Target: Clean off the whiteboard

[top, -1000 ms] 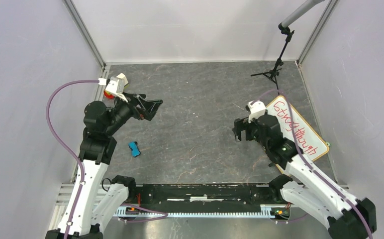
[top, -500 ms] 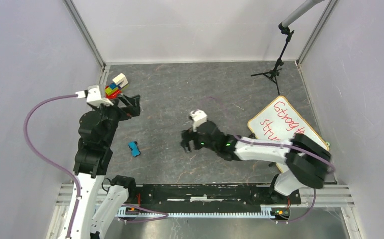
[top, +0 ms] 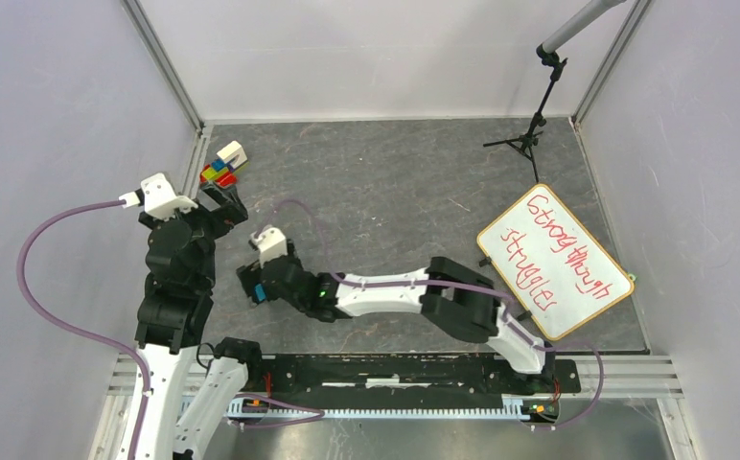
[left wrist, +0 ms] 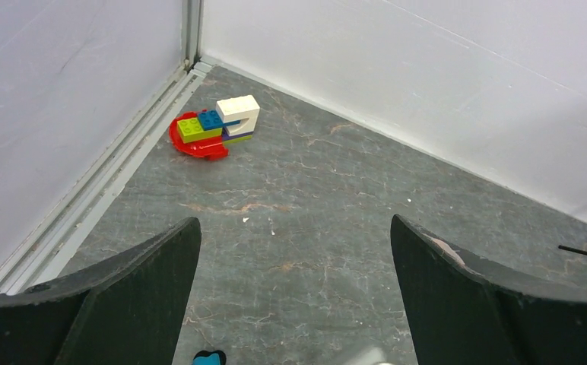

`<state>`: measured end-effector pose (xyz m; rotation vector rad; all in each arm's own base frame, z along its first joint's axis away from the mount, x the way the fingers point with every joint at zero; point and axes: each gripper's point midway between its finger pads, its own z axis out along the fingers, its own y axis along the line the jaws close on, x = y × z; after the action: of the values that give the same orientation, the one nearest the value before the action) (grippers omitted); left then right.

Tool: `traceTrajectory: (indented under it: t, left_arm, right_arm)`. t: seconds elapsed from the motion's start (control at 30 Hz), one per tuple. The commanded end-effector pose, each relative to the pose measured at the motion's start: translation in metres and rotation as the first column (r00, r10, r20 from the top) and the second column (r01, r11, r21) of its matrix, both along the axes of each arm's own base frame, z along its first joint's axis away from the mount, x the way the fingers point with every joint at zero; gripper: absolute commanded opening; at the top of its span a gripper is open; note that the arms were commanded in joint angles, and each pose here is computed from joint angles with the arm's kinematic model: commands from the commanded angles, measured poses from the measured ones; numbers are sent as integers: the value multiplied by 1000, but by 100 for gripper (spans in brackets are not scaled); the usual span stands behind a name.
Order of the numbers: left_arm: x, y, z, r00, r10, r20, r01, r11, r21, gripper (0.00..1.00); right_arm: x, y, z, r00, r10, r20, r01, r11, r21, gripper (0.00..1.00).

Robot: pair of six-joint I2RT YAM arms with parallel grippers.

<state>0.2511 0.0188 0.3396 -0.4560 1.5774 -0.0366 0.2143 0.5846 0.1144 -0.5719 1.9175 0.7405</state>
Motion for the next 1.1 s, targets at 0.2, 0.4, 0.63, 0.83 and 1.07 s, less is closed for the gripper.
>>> traceTrajectory:
  t: [0.2, 0.4, 0.63, 0.83, 1.07]
  left_arm:
    - [-1, -3, 16, 999, -14, 34, 14, 1000, -2, 100]
    - [1, -6, 15, 999, -30, 33, 30, 1000, -3, 100]
    - [2, -8, 14, 999, -42, 31, 42, 999, -4, 100]
    - [2, -10, 15, 998, -53, 35, 53, 999, -4, 100]
    - [4, -16, 13, 996, -81, 33, 81, 997, -5, 100]
  right_arm:
    - [-1, 45, -41, 998, 24, 55, -17, 992, -124, 85]
    - [2, 43, -64, 998, 9, 65, 3, 983, -183, 74]
    - [9, 34, -72, 995, -9, 104, 37, 963, -267, 59]
    - [23, -13, -38, 984, -33, 176, 86, 949, -303, 40]
    - [38, -136, -9, 974, -131, 187, 191, 919, -346, 25]
